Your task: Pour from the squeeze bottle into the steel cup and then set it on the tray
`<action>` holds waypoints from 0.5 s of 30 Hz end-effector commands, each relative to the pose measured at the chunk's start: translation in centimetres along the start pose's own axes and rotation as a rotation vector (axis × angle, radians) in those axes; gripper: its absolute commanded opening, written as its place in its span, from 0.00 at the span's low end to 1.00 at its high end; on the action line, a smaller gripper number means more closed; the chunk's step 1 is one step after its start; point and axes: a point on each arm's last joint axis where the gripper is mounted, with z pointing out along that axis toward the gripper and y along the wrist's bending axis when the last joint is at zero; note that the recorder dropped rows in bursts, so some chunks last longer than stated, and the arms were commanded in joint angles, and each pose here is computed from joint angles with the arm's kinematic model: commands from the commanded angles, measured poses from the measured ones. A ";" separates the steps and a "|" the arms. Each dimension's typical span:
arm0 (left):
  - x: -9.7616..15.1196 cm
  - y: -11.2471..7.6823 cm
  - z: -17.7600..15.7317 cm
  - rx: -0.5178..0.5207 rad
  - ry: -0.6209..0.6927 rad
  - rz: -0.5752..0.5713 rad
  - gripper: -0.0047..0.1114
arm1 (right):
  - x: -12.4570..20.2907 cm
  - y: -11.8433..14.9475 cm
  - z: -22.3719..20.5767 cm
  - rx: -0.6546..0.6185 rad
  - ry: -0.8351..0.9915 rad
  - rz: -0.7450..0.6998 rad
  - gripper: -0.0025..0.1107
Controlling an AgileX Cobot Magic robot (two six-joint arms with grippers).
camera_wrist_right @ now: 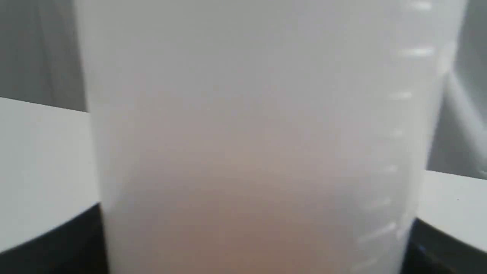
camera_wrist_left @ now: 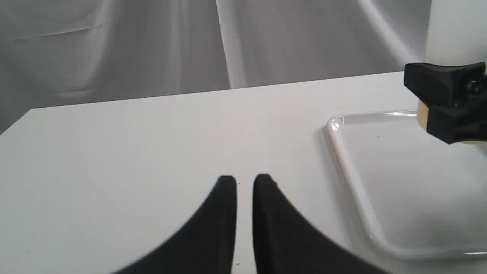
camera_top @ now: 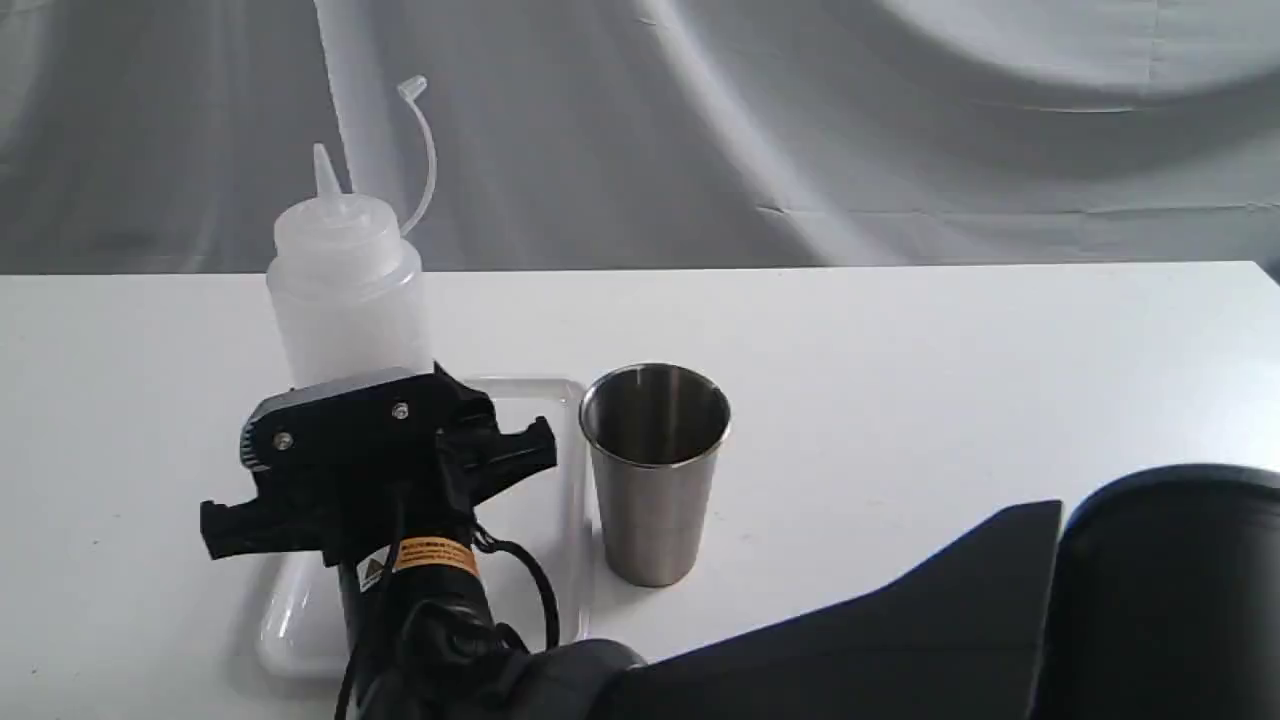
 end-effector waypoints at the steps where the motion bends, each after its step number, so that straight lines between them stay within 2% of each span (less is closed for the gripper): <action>1: 0.1 0.0 0.0 -0.002 -0.008 0.000 0.11 | -0.8 -0.9 0.7 0.025 -0.036 -0.003 0.16; 8: 0.1 0.0 0.0 -0.002 -0.008 0.000 0.11 | 0.1 -0.9 1.4 -0.014 -0.011 -0.027 0.16; 15: 0.1 0.0 0.0 -0.002 -0.008 0.000 0.11 | 0.4 0.3 3.0 -0.050 -0.003 -0.081 0.16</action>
